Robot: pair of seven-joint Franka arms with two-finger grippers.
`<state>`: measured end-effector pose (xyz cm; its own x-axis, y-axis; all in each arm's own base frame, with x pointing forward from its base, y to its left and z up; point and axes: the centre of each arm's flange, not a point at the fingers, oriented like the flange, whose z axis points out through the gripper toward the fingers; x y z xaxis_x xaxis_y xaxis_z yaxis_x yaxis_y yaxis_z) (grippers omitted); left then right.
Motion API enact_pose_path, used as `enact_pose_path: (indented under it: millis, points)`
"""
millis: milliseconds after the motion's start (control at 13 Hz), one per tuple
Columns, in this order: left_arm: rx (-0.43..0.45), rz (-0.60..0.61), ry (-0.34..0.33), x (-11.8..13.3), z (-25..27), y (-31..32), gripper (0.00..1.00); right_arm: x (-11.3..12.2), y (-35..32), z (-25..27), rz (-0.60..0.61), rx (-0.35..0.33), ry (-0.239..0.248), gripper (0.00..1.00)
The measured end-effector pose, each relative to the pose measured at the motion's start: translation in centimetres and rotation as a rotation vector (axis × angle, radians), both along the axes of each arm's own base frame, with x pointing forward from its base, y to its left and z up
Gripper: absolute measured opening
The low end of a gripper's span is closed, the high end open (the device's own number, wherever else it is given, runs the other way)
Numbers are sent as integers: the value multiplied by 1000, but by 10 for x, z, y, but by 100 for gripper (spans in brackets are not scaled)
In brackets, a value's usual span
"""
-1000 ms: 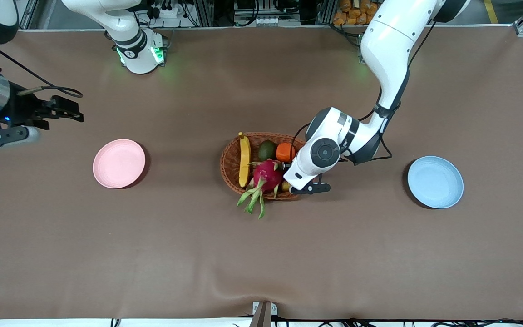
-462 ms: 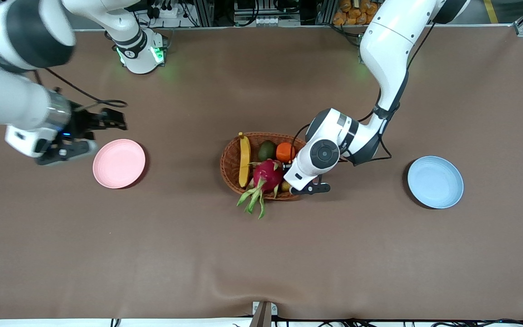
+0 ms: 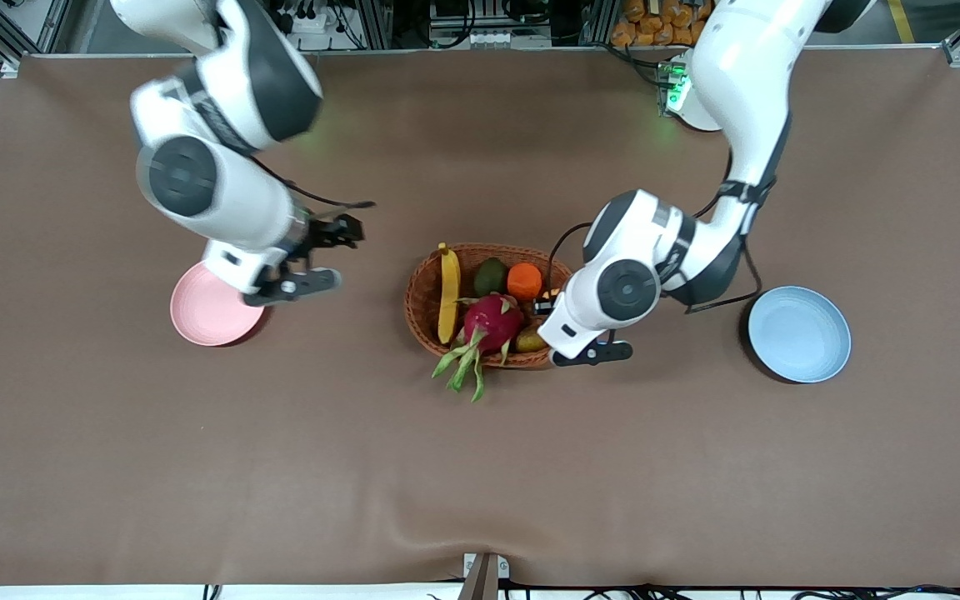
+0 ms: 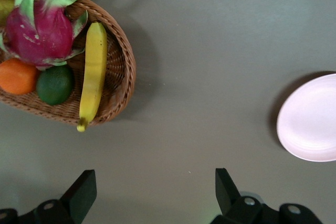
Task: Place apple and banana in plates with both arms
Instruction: 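Carry the apple to the blue plate while the right gripper grasps the banana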
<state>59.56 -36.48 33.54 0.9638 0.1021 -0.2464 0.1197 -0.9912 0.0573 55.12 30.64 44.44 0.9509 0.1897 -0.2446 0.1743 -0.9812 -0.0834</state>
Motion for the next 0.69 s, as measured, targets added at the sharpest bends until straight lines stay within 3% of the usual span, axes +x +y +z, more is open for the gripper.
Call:
enact_pose_path:
  millis: [154,308,538,692]
  points:
    - [42,-67,-62,10,34,29,73,-11,41,-31,-18,-27,-2,93]
    - [101,-134,-111,19,58,63,73,-36,96,-62,-37,-54,-16,91]
    - [93,-191,-128,28,61,146,73,-71,155,-113,-28,-85,-31,91]
    - [73,-239,-138,28,50,213,73,-78,163,-140,-18,-110,-15,86]
